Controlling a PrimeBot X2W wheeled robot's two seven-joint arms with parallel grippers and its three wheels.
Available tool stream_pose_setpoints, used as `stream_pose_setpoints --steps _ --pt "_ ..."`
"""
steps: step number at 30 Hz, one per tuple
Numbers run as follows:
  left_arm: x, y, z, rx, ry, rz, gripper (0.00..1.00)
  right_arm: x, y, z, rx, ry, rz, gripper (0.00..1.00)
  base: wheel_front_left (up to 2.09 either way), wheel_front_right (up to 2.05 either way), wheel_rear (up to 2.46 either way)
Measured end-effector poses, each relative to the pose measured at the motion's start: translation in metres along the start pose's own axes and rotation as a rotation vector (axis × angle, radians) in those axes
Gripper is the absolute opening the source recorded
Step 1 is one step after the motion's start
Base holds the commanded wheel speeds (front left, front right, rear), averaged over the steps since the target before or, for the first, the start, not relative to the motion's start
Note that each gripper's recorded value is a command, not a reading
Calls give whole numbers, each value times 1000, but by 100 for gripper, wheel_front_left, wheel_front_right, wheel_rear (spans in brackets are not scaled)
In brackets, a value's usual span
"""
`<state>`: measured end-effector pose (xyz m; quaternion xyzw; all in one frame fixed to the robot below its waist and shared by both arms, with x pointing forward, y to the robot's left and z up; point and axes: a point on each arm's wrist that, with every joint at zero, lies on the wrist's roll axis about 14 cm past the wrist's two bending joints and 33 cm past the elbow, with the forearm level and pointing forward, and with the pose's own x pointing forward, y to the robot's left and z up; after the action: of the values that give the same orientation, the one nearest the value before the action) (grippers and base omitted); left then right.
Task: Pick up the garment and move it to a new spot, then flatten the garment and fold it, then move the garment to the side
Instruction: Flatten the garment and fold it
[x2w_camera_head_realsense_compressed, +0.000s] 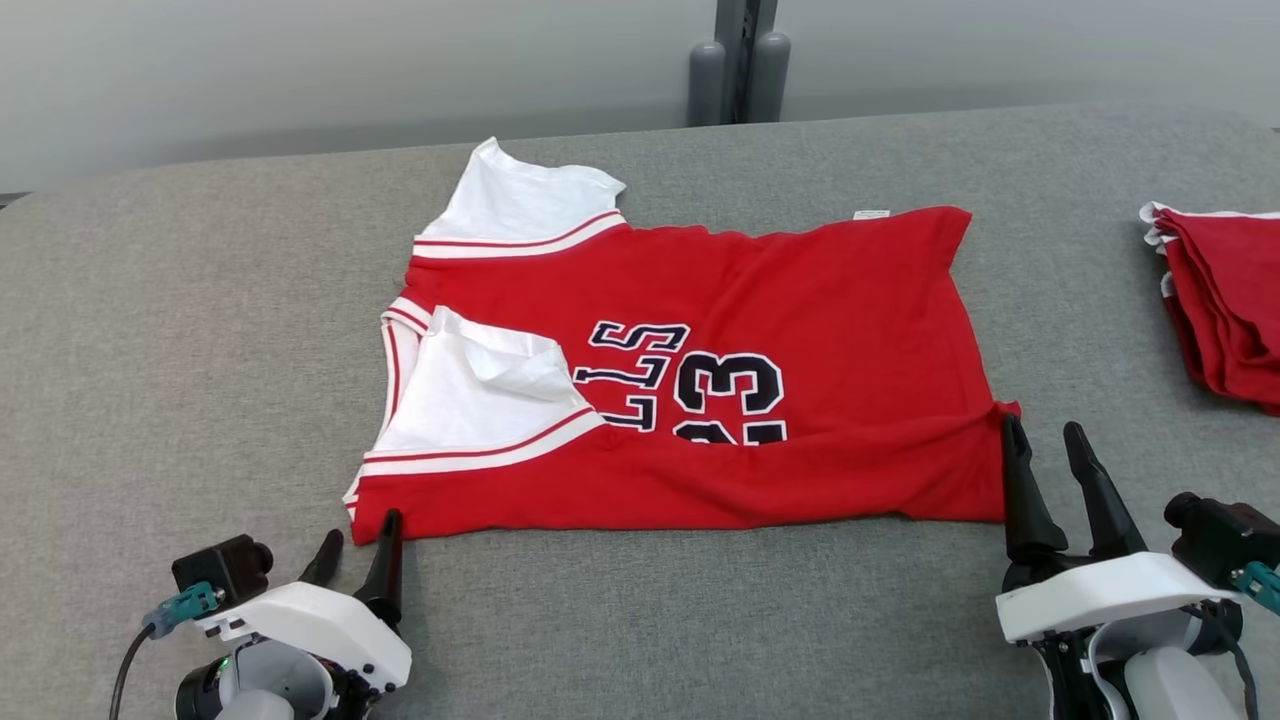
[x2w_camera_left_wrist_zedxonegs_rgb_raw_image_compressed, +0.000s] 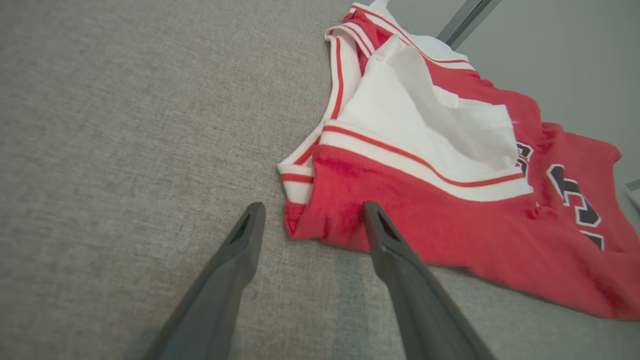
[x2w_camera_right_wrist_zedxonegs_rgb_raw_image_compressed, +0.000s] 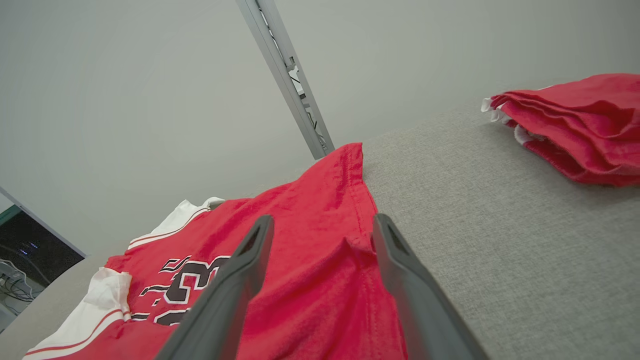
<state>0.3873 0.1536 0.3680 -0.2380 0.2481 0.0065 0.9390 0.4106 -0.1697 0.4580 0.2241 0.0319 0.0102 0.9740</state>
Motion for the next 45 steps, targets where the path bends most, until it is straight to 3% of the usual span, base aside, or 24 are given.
stream_pose_setpoints --steps 5,6,7,8,9,11,17,26,30,31,32,34,35,45 --pt "6 1 -9 -37 45 18 100 -3 -7 2 -4 -4 -20 100 0 0 0" --pt "7 1 -9 -40 48 19 94 -3 -8 2 -4 -4 -23 100 0 0 0" --pt "8 1 -9 -39 49 19 75 -4 -9 1 -4 -1 -27 100 0 0 0" --pt "9 0 -8 -38 44 18 49 -4 -10 1 -4 0 -31 100 0 0 0" --pt "10 -1 -9 -38 44 16 36 -5 -12 0 -4 5 -37 100 0 0 0" --pt "12 -5 -9 -37 43 5 0 -8 -20 -5 -5 25 -62 100 0 0 0" --pt "11 -13 -3 -47 -4 -20 0 -14 -41 -31 -12 132 -129 100 0 0 0" --pt "4 -20 22 -53 -103 -51 0 -9 -31 -81 -19 339 -107 100 0 0 0" --pt "-1 -23 30 -56 -129 -63 0 -8 -27 -87 -13 367 -96 100 0 0 0" --pt "-2 -24 31 -56 -134 -66 0 -7 -26 -88 -13 367 -94 69 0 0 0" --pt "-4 -25 32 -57 -139 -69 0 -7 -25 -88 -13 369 -92 45 0 0 0" --pt "-6 -26 34 -55 -151 -73 0 -7 -22 -90 0 375 -88 24 0 0 0" --pt "-7 -26 35 -55 -155 -73 0 -7 -20 -90 14 375 -87 0 0 0 0" --pt "-20 -27 48 -59 -207 -92 0 -2 -17 -71 112 285 -108 0 0 0 0"
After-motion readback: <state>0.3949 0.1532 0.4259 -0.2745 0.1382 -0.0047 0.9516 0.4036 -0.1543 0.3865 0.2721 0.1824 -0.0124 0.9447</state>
